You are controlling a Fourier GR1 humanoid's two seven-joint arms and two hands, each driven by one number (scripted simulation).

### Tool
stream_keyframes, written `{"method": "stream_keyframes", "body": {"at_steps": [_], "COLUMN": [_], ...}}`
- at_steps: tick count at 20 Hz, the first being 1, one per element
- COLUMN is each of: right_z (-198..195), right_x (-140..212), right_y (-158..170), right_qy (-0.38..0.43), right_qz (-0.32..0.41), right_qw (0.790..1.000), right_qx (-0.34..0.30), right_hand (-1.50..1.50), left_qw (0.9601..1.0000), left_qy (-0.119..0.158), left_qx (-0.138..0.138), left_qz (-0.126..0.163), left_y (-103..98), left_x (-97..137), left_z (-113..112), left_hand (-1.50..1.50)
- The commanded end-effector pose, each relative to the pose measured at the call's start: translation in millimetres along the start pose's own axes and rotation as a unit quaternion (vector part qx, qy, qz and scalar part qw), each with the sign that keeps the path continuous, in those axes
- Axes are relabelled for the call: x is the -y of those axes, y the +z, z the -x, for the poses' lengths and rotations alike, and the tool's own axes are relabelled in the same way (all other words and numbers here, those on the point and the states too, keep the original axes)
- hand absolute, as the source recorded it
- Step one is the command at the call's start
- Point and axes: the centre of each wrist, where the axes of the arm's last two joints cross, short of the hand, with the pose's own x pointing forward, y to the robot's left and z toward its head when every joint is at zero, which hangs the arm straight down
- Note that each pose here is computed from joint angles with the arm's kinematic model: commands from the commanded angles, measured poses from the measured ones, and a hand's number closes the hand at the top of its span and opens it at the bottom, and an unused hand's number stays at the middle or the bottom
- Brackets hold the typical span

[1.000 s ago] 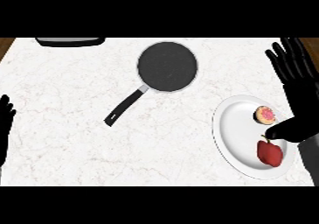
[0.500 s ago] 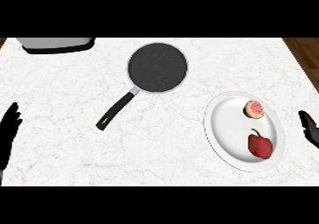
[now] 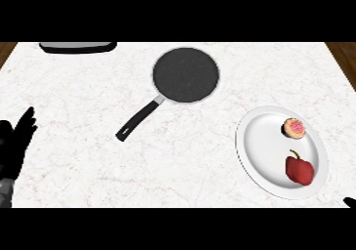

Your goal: Pick the bell pepper from the plate and place it in the pan

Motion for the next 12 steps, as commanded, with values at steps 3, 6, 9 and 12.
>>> {"method": "stream_keyframes", "body": {"at_steps": [3,6,9,12], "right_z": [-43,-59,-82,-96], "right_x": [25,24,11,0], "right_y": [-18,-14,-23,-27], "right_qy": [0.182,0.258,0.304,0.354], "right_qz": [-0.094,-0.143,-0.179,-0.199], "right_qw": [0.977,0.949,0.925,0.896], "right_qx": [-0.061,-0.112,-0.14,-0.177], "right_hand": [-1.5,-1.5,-1.5,-1.5], "left_qw": [0.9998,0.9998,0.9998,0.9996], "left_qy": [-0.002,-0.001,-0.011,-0.008], "left_qx": [0.007,0.012,0.01,0.014], "left_qz": [0.018,0.013,0.012,0.023], "left_y": [-4,-5,-10,-4], "left_x": [15,11,1,9], "left_z": [-12,-12,-13,-14], "left_hand": [0.0,0.0,0.0,0.0]}}
